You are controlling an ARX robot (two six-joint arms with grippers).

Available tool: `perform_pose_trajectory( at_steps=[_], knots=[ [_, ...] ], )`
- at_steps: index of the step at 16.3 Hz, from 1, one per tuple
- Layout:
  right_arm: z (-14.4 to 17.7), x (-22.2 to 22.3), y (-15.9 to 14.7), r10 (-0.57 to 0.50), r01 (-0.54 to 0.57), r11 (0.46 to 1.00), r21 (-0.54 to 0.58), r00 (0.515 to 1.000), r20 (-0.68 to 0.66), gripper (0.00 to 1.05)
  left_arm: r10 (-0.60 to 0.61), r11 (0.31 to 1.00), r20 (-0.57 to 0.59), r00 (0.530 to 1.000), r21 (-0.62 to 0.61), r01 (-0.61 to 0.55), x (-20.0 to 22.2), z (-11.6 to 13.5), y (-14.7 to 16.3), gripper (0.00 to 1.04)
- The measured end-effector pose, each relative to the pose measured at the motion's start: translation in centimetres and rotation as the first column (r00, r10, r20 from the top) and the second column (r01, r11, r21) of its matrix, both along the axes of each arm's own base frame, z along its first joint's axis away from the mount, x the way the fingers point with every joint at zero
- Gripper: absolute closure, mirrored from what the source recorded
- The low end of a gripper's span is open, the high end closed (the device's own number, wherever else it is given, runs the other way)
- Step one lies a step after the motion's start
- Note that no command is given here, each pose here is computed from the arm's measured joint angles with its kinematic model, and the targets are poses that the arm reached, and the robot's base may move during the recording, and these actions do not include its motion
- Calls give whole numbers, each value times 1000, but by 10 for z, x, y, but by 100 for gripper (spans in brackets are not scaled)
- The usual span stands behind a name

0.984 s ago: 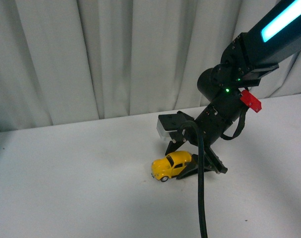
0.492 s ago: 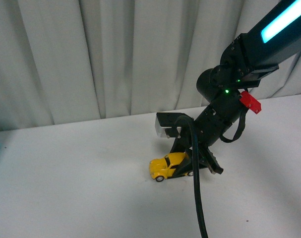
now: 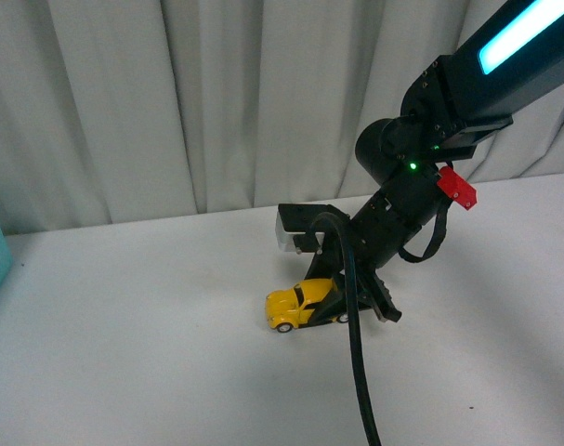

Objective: Wind up and store yellow beetle toy

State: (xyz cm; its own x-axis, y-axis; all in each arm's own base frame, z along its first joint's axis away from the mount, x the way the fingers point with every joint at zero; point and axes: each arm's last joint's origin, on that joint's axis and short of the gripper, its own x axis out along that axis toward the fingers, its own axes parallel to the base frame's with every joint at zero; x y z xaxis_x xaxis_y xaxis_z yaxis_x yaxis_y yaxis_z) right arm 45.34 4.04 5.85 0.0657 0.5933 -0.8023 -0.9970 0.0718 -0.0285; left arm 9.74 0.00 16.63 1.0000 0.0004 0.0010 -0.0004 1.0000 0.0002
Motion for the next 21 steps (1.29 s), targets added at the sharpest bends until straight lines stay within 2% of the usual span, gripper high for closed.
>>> perform_pose_trajectory(
  at_steps=[4,10,16,21],
  knots=[
    [-6,-4,-17,-25,25,999,21,1000,-3,62,0,1000,0,1000,0,0,0,0,0,7],
    [-11,-22,-65,-57,56,998,36,998,10,62,0,1000,0,1000,0,0,0,0,0,7],
    [-16,-54,-115,-76,74,996,44,996,36,62,0,1000,0,1000,0,0,0,0,0,7],
    [-19,-80,-138,-113,112,992,55,994,8,62,0,1000,0,1000,0,0,0,0,0,7]
  ],
)
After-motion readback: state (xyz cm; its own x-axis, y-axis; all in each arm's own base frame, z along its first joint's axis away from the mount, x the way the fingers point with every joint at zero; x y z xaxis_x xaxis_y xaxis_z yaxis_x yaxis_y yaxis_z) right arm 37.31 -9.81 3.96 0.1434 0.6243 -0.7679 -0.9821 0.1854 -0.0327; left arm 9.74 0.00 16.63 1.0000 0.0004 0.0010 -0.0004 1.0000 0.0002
